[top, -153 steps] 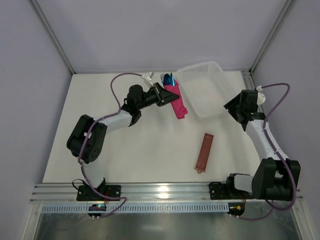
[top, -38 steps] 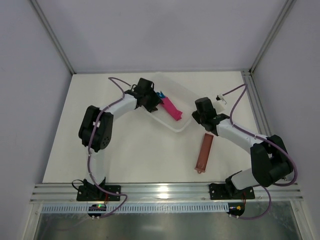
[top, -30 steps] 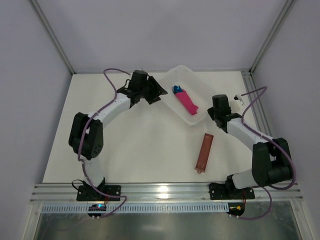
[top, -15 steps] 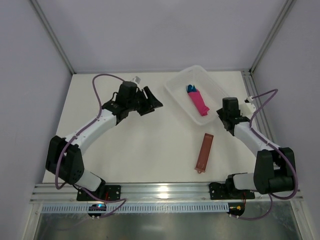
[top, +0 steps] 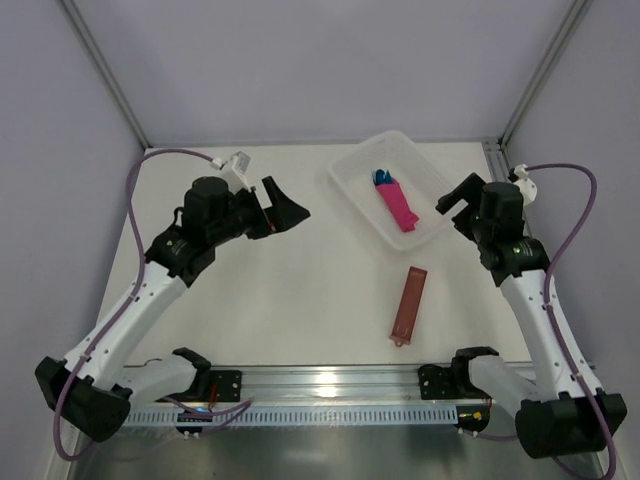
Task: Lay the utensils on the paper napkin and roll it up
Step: Reset both arms
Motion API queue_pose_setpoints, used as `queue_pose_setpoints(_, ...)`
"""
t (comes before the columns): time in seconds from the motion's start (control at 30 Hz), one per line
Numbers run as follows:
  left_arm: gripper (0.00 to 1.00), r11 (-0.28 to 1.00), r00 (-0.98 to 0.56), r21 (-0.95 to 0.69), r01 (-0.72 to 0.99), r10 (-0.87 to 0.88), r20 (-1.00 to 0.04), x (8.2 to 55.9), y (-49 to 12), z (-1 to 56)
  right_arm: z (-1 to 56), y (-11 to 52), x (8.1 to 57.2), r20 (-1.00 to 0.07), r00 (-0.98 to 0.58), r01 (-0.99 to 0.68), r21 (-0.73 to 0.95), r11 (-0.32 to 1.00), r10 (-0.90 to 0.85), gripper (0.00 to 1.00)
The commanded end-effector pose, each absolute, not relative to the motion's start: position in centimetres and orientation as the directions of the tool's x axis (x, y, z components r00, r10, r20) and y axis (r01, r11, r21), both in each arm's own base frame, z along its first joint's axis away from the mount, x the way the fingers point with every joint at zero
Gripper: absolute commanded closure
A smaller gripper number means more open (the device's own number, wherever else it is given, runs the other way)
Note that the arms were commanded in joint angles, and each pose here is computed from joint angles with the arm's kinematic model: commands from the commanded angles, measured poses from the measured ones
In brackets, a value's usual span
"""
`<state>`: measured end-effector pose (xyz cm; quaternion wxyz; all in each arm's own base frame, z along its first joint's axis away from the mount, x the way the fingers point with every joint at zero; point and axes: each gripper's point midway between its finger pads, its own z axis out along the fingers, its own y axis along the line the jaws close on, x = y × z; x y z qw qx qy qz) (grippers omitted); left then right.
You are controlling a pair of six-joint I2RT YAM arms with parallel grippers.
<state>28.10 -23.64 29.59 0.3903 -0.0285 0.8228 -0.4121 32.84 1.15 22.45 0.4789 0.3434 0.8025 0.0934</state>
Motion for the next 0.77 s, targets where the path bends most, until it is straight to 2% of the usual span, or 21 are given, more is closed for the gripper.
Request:
queue_pose_setpoints(0.0,0.0,0.661,-0.681,-0.675,0.327,-0.331,-0.653,25.8,-22.6,30.3,24.9,4.0,28.8,-0.716,-0.457,0.256,0.463,0.849,0.528,0.0)
queue_pose_setpoints(0.17,0.0,0.65,-0.646,-0.662,0.373,-0.33,-0.688,23.3,-21.3,31.6,27.6,7.6,23.7,-0.751,-0.503,-0.03,0.509,0.86,0.427,0.0)
queue_pose_setpoints(0.3,0.01,0.61,-0.649,-0.678,0.41,-0.326,-0.687,21.6,-21.2,32.0,29.9,8.9,19.9,-0.784,-0.443,-0.166,0.548,0.82,0.435,0.0)
queue_pose_setpoints(0.43,0.0,0.57,-0.63,-0.684,0.454,-0.337,-0.699,20.1,-21.0,32.7,31.5,9.0,17.7,-0.813,-0.369,-0.228,0.549,0.804,0.45,0.0)
queue_pose_setpoints(0.57,0.0,0.588,-0.624,-0.673,0.449,-0.333,-0.707,19.4,-20.2,32.3,32.6,8.7,16.5,-0.837,-0.302,-0.259,0.533,0.806,0.456,0.0)
queue_pose_setpoints(0.73,0.0,0.605,-0.616,-0.664,0.441,-0.335,-0.714,18.9,-19.5,32.3,31.6,9.4,16.5,-0.825,-0.337,-0.28,0.548,0.788,0.454,0.0)
